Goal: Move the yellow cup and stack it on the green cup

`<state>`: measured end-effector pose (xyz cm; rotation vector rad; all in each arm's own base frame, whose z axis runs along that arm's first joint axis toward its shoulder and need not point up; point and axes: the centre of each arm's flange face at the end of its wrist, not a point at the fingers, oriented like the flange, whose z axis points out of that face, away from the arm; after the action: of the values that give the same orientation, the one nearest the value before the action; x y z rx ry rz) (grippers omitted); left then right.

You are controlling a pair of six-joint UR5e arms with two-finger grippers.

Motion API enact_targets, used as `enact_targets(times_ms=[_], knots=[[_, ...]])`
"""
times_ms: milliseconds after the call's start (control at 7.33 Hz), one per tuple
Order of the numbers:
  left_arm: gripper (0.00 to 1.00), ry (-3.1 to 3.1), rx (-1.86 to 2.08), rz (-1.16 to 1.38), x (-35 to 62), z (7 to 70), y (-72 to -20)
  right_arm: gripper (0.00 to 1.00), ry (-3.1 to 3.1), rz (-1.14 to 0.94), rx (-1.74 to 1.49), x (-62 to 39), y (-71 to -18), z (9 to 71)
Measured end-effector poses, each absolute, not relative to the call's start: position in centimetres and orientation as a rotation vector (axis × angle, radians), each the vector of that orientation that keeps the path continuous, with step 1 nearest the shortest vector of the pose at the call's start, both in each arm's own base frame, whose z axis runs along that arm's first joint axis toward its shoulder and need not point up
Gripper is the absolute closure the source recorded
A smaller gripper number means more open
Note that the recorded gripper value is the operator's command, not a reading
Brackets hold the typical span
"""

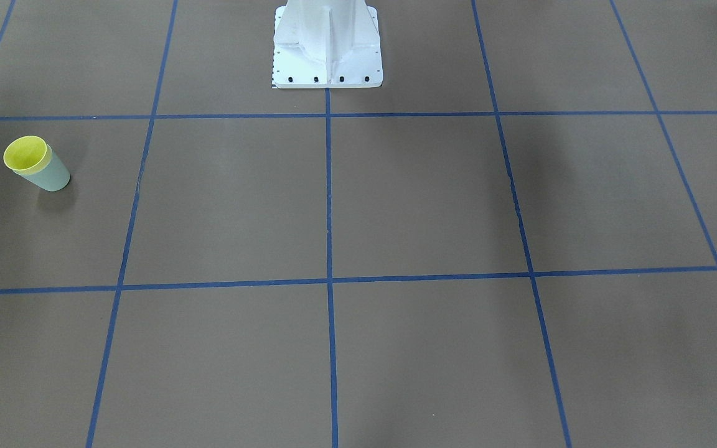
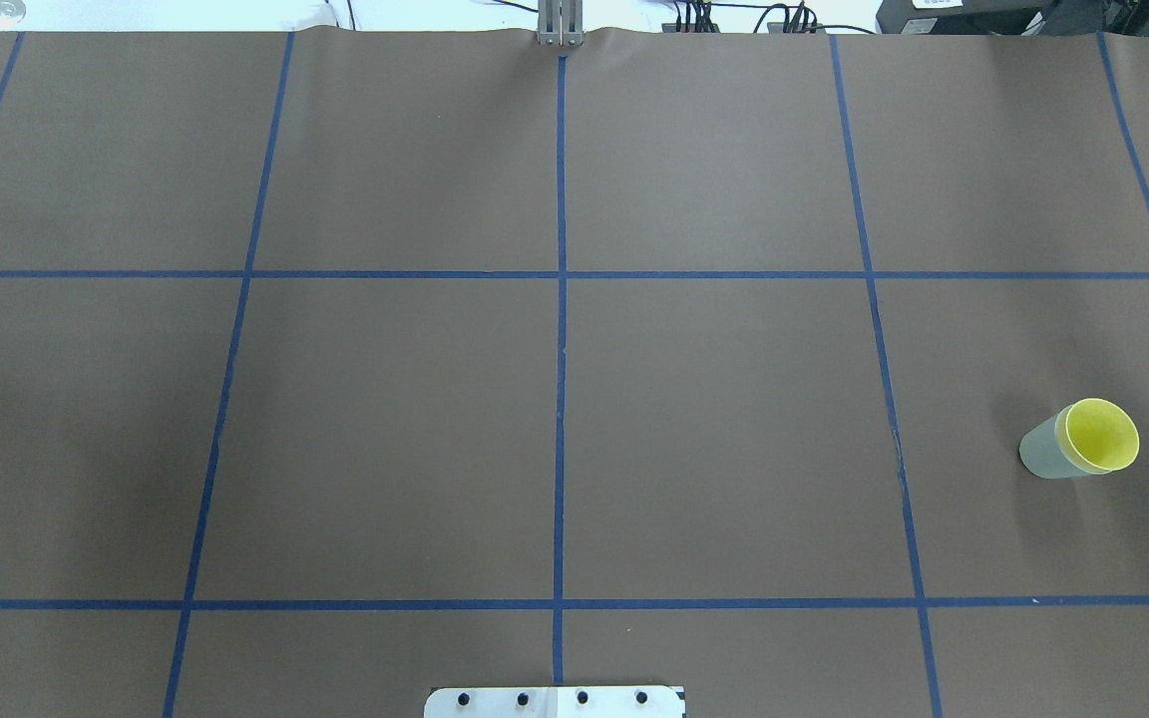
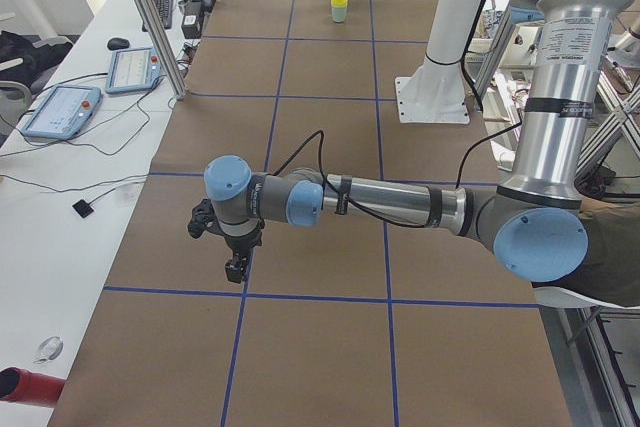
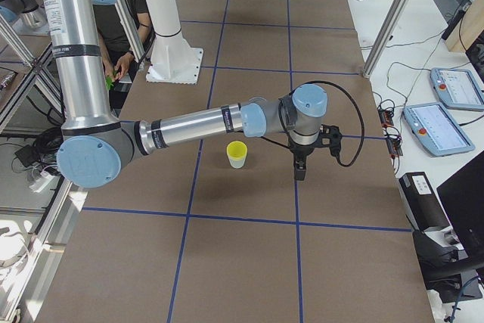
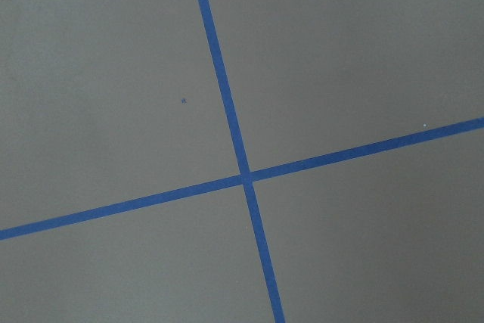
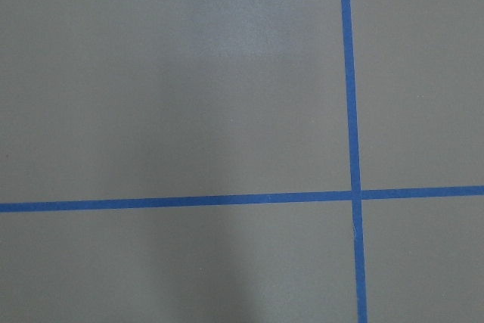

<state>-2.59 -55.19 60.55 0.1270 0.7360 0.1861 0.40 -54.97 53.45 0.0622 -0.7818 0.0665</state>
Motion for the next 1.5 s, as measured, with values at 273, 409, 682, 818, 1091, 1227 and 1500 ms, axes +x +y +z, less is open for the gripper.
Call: enact_targets(times_ms=[273,409,682,818,1091,1227,1500], knots=[[0.0,0.737,0.122,0.178,-2.57,60.63,-55.19,0.0,-0.781,0.063,0.063,0.41,-54.94,53.49],[0.0,0.737,0.122,0.175,-2.54,60.58,-55.23,0.0,-0.781,0.062,0.063,0.41,-54.94,53.49],[0.0,0.736,0.124,0.174,-2.45,60.34,-55.46,0.0,-0.781,0.061,0.065,0.42,-54.9,53.41],[0.01,0.735,0.127,0.174,-2.44,60.16,-55.6,0.0,-0.781,0.061,0.066,0.42,-54.9,53.38],[0.0,0.734,0.131,0.176,-2.45,59.99,-55.64,0.0,-0.783,0.059,0.07,0.41,-54.89,53.14],[0.0,0.734,0.132,0.177,-2.47,60.01,-55.6,0.0,-0.783,0.058,0.072,0.41,-54.91,53.07],[0.0,0.735,0.131,0.178,-2.48,60.18,-55.38,0.0,-0.783,0.058,0.073,0.39,-54.93,52.98]])
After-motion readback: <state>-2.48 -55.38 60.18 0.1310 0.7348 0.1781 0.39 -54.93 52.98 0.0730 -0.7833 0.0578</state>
